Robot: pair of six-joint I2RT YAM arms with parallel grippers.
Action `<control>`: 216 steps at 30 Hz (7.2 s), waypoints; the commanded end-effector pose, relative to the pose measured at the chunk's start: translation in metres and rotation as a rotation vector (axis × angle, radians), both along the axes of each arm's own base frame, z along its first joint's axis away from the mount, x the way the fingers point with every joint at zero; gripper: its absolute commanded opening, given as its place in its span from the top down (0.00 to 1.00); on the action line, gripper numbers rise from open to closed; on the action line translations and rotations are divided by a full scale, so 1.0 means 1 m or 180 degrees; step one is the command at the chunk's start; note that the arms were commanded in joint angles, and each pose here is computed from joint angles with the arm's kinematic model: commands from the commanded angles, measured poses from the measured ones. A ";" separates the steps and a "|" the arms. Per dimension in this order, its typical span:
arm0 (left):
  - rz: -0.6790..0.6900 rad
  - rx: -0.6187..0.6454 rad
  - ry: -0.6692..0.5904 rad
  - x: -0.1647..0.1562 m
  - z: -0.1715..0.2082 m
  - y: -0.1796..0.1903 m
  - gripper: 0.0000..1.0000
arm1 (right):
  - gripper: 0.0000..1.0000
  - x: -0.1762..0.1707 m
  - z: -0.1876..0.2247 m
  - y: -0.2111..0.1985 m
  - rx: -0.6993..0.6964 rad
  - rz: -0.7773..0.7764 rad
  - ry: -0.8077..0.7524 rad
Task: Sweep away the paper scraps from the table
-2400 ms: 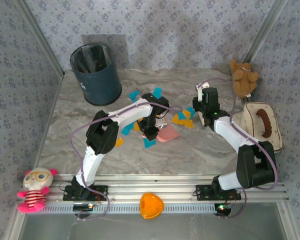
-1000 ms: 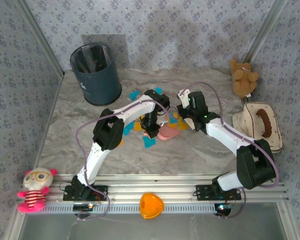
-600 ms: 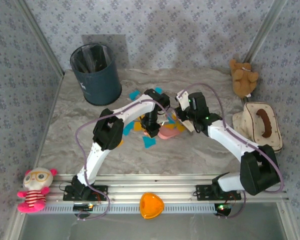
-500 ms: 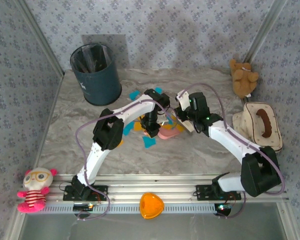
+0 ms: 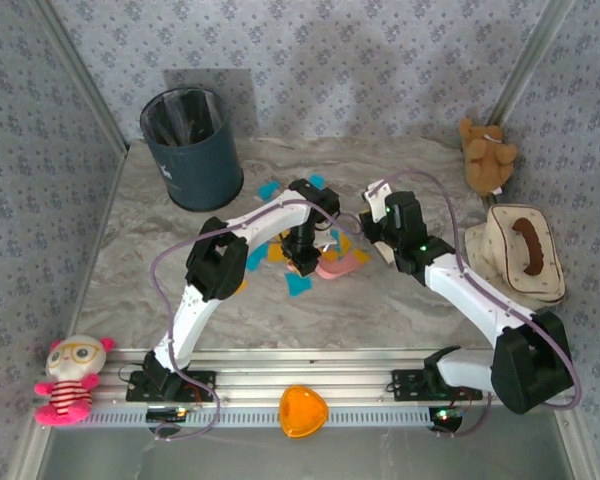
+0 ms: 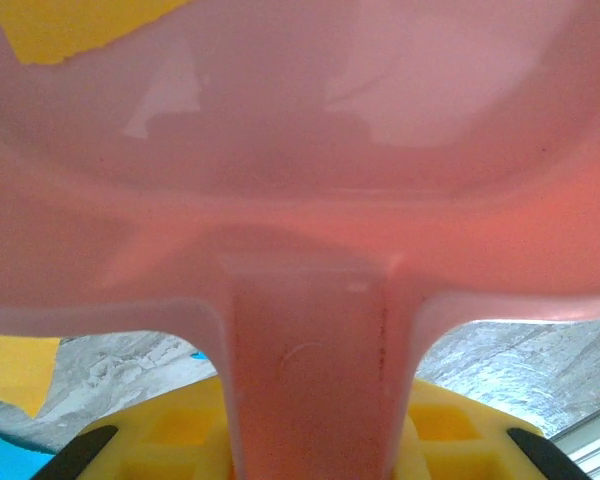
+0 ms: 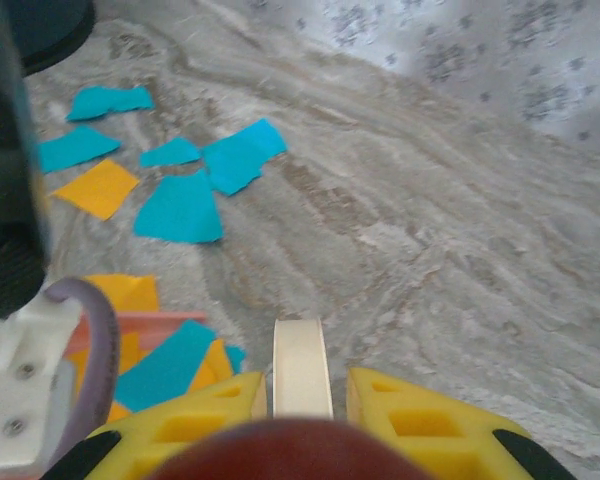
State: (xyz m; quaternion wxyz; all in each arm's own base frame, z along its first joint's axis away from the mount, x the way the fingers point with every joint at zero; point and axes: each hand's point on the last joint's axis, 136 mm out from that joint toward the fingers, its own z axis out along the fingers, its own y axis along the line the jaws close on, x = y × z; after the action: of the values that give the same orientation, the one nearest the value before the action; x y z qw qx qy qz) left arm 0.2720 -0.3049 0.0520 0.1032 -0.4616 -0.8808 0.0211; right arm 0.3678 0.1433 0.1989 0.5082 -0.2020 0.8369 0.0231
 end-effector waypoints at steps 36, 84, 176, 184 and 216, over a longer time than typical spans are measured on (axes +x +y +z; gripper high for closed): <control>-0.0134 -0.0291 -0.0121 -0.036 0.019 0.026 1.00 | 1.00 0.002 -0.037 -0.013 0.0187 -0.0675 0.0185; -0.0121 -0.0055 -0.0014 -0.031 -0.013 0.020 1.00 | 1.00 -0.031 -0.024 0.070 0.0953 0.0360 0.0553; 0.1076 -0.1626 -0.0694 0.049 0.131 0.035 1.00 | 1.00 -0.020 0.031 -0.041 0.1033 -0.0882 0.0172; 0.1353 -0.1889 -0.0951 0.074 0.173 0.043 1.00 | 1.00 -0.017 0.028 -0.038 0.1050 -0.0857 0.0218; 0.2839 -0.3411 -0.1257 0.169 0.310 0.109 1.00 | 1.00 -0.016 0.017 -0.035 0.1026 -0.0851 0.0334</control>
State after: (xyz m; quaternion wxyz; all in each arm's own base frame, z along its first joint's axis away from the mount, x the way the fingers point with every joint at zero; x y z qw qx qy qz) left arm 0.4420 -0.1975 0.3164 -0.2800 -0.0475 -0.8875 0.3629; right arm 0.3439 0.1058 0.1949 0.4665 -0.0152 0.8803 0.0846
